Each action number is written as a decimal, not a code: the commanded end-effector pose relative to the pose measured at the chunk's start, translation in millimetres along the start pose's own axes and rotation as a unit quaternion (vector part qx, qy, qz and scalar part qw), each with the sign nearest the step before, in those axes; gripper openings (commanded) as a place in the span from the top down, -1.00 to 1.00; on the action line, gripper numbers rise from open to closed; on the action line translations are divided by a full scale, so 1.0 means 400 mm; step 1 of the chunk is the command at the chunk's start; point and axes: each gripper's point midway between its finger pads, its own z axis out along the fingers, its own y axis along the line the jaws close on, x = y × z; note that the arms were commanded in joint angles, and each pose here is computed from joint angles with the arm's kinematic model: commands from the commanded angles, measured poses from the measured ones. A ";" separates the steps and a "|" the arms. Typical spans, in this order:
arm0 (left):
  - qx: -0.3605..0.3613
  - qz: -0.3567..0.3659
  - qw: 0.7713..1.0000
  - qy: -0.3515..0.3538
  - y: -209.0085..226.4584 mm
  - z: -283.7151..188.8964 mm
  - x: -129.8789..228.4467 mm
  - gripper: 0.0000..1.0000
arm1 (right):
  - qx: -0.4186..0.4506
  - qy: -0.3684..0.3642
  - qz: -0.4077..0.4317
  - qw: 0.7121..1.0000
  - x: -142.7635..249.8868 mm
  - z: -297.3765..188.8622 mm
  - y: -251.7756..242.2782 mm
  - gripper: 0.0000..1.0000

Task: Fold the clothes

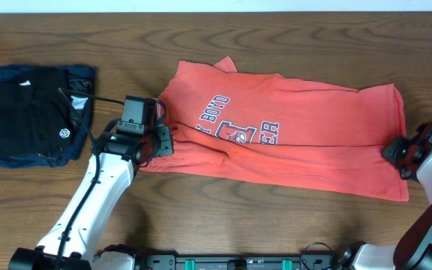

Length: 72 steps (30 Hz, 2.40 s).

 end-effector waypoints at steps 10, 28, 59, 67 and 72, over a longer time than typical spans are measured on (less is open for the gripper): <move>0.014 0.012 0.999 -0.026 -0.016 -0.006 -0.034 0.02 | -0.064 0.019 0.028 0.997 0.011 -0.004 0.048 0.31; -0.008 0.045 0.997 0.056 0.007 0.138 0.028 -0.06 | 0.016 0.097 -0.062 0.993 0.143 -0.031 -0.002 0.26; -0.008 0.004 0.996 0.090 -0.012 -0.044 0.036 -0.71 | -0.036 0.074 0.000 0.997 0.077 -0.134 0.025 -0.05; 0.097 0.076 0.992 -0.039 -0.174 -0.103 -0.255 -0.86 | -0.185 0.002 -0.117 0.976 0.024 -0.261 0.209 -0.84; 0.128 0.138 0.982 -0.023 -0.270 -0.006 -0.355 -0.87 | -0.197 0.013 -0.130 0.972 0.046 -0.266 0.232 -0.99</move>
